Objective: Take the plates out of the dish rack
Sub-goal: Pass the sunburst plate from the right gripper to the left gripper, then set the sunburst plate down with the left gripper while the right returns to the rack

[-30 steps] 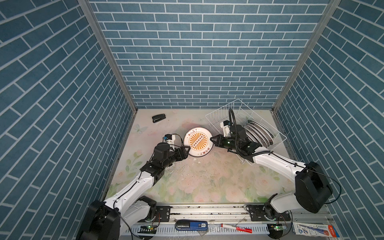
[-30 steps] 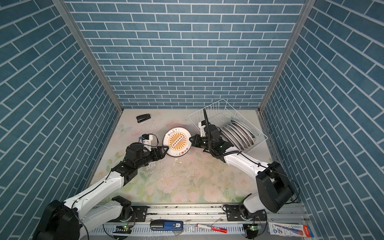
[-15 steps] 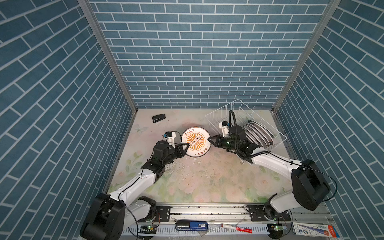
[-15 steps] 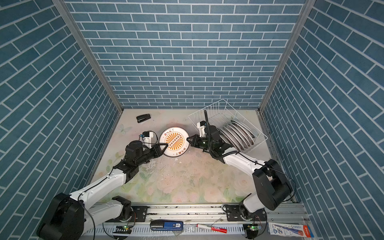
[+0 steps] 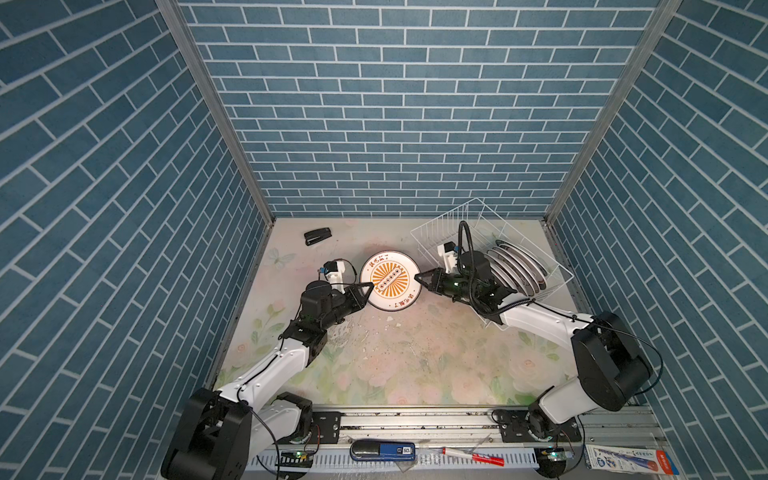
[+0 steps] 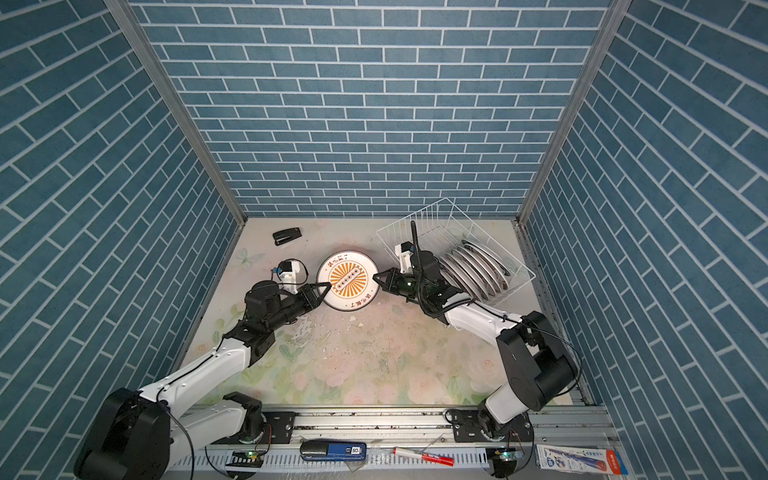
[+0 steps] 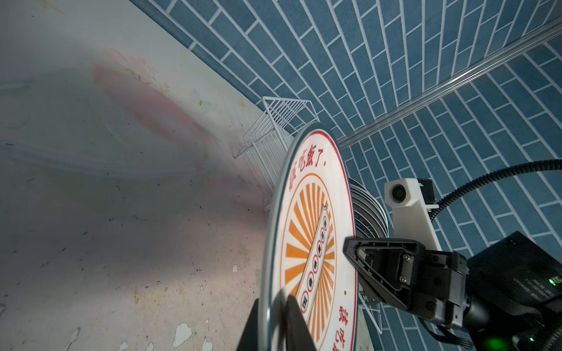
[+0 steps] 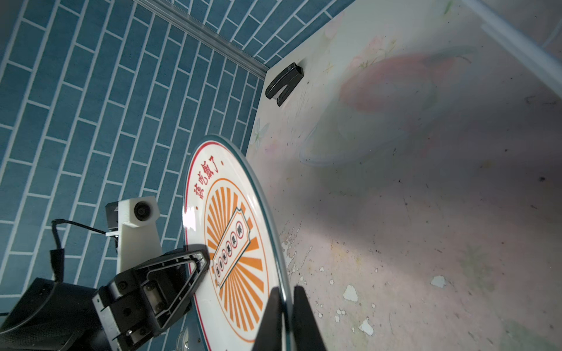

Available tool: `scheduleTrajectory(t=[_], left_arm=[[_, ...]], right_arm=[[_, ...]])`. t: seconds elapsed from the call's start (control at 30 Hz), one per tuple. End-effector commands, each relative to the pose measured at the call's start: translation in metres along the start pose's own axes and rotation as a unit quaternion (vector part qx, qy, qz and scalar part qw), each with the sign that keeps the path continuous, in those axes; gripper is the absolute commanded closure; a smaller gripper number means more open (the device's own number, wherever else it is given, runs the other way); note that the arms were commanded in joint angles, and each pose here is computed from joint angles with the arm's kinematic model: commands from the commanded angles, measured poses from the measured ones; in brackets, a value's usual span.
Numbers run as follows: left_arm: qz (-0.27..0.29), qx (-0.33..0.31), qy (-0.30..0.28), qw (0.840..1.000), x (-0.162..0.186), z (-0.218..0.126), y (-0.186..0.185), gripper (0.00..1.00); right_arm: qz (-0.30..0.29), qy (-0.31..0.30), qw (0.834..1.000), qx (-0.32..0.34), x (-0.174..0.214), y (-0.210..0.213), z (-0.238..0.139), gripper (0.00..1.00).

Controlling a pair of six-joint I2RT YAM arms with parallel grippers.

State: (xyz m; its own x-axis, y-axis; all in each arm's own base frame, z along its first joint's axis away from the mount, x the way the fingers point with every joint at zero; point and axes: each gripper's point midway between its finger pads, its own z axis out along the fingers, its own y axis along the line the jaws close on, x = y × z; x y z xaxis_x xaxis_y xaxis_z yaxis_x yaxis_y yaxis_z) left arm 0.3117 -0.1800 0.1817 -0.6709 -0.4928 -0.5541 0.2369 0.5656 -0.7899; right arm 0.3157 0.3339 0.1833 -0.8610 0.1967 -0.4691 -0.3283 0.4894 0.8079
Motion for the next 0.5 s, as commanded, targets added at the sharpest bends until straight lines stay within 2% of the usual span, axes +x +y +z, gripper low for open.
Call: scheduleTrajectory(t=[0.0, 0.13, 0.27, 0.37, 0.47], left_arm=[[0.032, 0.003, 0.025, 0.999, 0.014, -0.003, 0.004, 1.00], [0.015, -0.013, 0.010, 1.000, 0.002, -0.017, 0.015, 1.00], [0.008, -0.051, -0.011, 0.999, -0.013, -0.039, 0.031, 1.00], [0.003, -0.112, -0.027, 0.993, -0.022, -0.060, 0.052, 1.00], [-0.004, -0.177, -0.041, 0.983, -0.032, -0.077, 0.075, 1.00]], right_arm=[[-0.021, 0.013, 0.999, -0.035, 0.007, 0.017, 0.004, 0.64], [-0.051, 0.006, 0.999, 0.014, -0.001, 0.008, -0.002, 0.45], [-0.083, 0.001, 0.993, 0.087, -0.009, -0.004, -0.017, 0.36], [-0.125, 0.006, 0.978, 0.164, -0.014, -0.012, -0.037, 0.34], [-0.190, 0.017, 0.953, 0.236, -0.017, -0.007, -0.060, 0.33]])
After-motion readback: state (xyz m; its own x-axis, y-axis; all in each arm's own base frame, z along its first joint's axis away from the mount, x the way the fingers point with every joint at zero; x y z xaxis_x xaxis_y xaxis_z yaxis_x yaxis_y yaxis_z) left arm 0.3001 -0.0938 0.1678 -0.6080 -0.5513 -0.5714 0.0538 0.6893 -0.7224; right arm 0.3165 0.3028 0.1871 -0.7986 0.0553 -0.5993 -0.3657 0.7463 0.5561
